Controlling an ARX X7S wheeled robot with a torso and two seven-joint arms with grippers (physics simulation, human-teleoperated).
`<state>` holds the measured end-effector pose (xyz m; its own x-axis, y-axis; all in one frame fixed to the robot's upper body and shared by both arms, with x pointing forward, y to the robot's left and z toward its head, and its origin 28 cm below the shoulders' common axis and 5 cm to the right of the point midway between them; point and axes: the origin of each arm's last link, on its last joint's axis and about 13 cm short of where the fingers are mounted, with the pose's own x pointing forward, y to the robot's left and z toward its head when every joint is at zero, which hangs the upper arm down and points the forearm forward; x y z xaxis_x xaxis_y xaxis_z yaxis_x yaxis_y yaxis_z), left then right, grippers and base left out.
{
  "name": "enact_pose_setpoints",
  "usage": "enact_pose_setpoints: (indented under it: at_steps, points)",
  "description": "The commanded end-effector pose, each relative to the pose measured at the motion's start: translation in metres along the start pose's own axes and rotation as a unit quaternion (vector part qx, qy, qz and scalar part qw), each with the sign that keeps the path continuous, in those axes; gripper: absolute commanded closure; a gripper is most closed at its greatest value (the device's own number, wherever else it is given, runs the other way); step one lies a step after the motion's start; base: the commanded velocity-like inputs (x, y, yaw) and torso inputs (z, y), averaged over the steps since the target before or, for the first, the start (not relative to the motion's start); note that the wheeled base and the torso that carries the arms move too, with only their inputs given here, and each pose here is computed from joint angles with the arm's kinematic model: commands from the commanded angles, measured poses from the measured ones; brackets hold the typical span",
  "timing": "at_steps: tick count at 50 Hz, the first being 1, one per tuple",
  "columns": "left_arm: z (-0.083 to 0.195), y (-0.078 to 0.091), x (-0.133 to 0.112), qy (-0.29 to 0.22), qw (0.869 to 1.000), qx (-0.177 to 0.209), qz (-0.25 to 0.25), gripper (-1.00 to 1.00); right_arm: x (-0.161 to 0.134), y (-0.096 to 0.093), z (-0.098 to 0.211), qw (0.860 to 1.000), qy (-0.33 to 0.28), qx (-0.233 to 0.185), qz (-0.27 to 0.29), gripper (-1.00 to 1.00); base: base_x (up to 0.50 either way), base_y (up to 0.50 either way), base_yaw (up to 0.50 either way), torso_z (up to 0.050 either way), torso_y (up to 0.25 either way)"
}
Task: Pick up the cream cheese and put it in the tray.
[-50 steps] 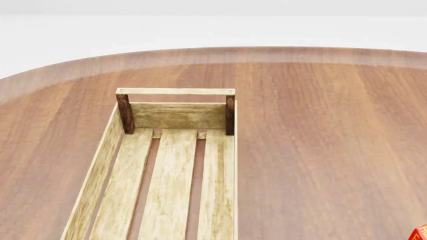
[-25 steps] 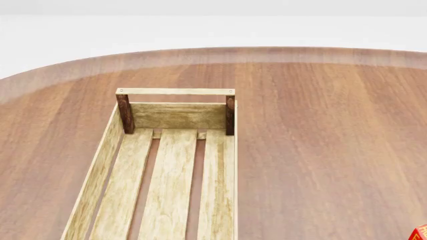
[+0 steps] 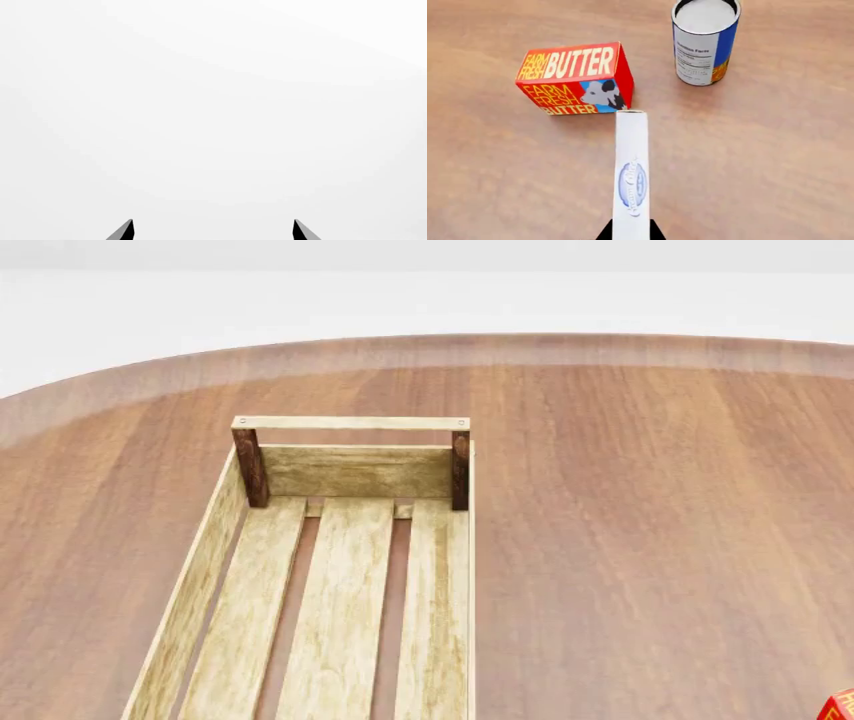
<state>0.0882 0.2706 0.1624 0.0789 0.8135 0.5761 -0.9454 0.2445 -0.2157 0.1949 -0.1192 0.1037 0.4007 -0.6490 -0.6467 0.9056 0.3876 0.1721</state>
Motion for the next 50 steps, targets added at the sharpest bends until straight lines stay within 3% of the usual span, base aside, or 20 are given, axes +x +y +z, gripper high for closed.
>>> enact_pose_setpoints:
  at_steps: [1,11,16,28,32,39,50]
  points:
    - [0.002,0.002,0.001,-0.009,1.000,-0.009,-0.001,-1.00,-0.015,0.002,0.011,0.998,-0.024,0.007,0.058,1.00,0.00,0.00,0.00,0.000,0.000]
    - [0.002,0.000,0.001,-0.009,1.000,-0.009,-0.002,-1.00,-0.031,0.002,0.023,0.990,-0.056,0.008,0.126,1.00,0.00,0.00,0.00,0.000,0.000]
    - [0.002,0.000,0.001,-0.010,1.000,-0.009,-0.002,-1.00,-0.039,0.003,0.025,0.981,-0.078,-0.032,0.173,1.00,0.00,0.00,0.00,0.000,0.000]
    - [0.002,0.000,0.001,-0.009,1.000,-0.009,-0.003,-1.00,-0.051,0.001,0.031,0.969,-0.085,-0.049,0.225,1.00,0.00,0.00,0.00,0.000,0.000]
    - [0.002,-0.001,0.001,-0.008,1.000,-0.010,-0.004,-1.00,-0.053,0.003,0.030,0.959,-0.083,-0.065,0.264,1.00,0.00,0.00,0.00,0.000,0.000]
    - [0.002,-0.005,0.001,-0.008,1.000,-0.009,-0.005,-1.00,-0.055,0.005,0.033,0.952,-0.096,-0.075,0.279,1.00,0.00,0.00,0.00,0.000,0.000]
    - [0.001,-0.006,0.002,-0.006,1.000,-0.008,-0.005,-1.00,-0.063,0.024,0.042,0.935,-0.122,-0.121,0.311,1.00,0.00,0.00,0.00,0.000,0.000]
